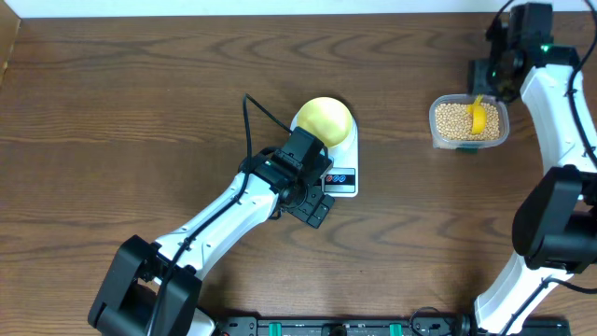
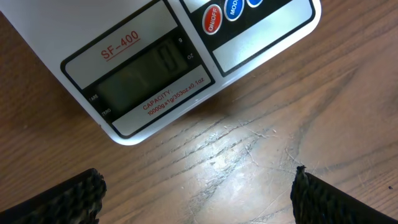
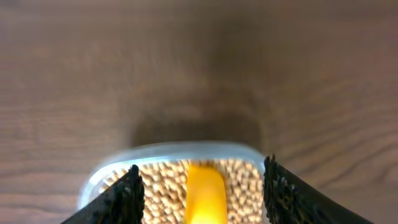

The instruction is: Scoop item into bowl and weigh 50g on scale

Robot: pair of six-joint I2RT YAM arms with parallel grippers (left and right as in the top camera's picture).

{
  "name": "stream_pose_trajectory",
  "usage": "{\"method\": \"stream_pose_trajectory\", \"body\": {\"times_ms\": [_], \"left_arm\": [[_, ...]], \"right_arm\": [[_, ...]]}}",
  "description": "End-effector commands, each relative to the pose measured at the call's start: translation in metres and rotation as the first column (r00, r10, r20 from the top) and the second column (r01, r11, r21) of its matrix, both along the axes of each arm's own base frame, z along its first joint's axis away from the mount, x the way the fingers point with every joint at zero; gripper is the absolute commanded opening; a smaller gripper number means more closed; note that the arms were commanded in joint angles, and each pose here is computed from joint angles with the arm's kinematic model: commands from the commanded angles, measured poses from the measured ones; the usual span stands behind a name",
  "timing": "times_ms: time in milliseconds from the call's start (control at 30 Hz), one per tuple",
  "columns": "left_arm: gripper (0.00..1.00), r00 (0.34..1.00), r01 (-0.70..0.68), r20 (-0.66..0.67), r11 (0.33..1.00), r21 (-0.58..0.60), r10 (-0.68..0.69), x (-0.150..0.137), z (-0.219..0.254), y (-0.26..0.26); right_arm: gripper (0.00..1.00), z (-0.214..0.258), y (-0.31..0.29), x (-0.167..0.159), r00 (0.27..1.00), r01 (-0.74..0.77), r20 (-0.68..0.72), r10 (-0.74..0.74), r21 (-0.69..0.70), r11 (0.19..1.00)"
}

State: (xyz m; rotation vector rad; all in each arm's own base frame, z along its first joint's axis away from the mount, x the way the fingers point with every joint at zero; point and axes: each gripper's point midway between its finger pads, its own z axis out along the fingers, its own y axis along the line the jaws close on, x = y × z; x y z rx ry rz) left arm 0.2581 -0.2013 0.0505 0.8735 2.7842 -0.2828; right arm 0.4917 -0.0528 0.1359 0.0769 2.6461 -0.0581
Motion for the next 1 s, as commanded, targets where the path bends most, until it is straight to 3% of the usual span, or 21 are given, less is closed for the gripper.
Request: {"method": "stream_pose_trajectory", "body": {"times_ms": [0,100,300,500,767,967], "left_arm": [[0.98,1.0,0.014,0.022,1.0,0.003,-0.014,0.006,0.005,-0.002],[0.98,1.0,0.014,0.022,1.0,0.003,-0.014,0.006,0.005,-0.002],[0.98,1.0,0.014,0.023,1.0,0.006,-0.014,0.006,0.005,-0.001],[0.98,1.0,0.013,0.023,1.0,0.005,-0.013,0.006,0.005,-0.001],[0.98,1.0,0.014,0.023,1.0,0.005,-0.014,0.006,0.005,-0.001],[0.98,1.0,0.014,0.023,1.0,0.006,-0.014,0.006,0.005,-0.001]], "right_arm": [[0.52,0.024,0.013,0.012,0.997,-0.04,0.068,0.036,0.062,0.997],[0.38,0.025,0.016,0.012,0.997,-0.045,0.07,0.039,0.08,0.996],[0.29,0.017,0.002,-0.003,1.0,0.003,-0.002,-0.003,0.01,1.0],[0.02,0.014,0.002,-0.009,0.999,0.002,-0.032,-0.002,0.009,1.0],[0.01,0.005,0.004,-0.029,0.993,0.005,-0.12,-0.003,0.015,1.0],[0.01,-0.002,-0.012,-0.052,0.975,0.04,-0.213,-0.055,-0.073,0.997]]}}
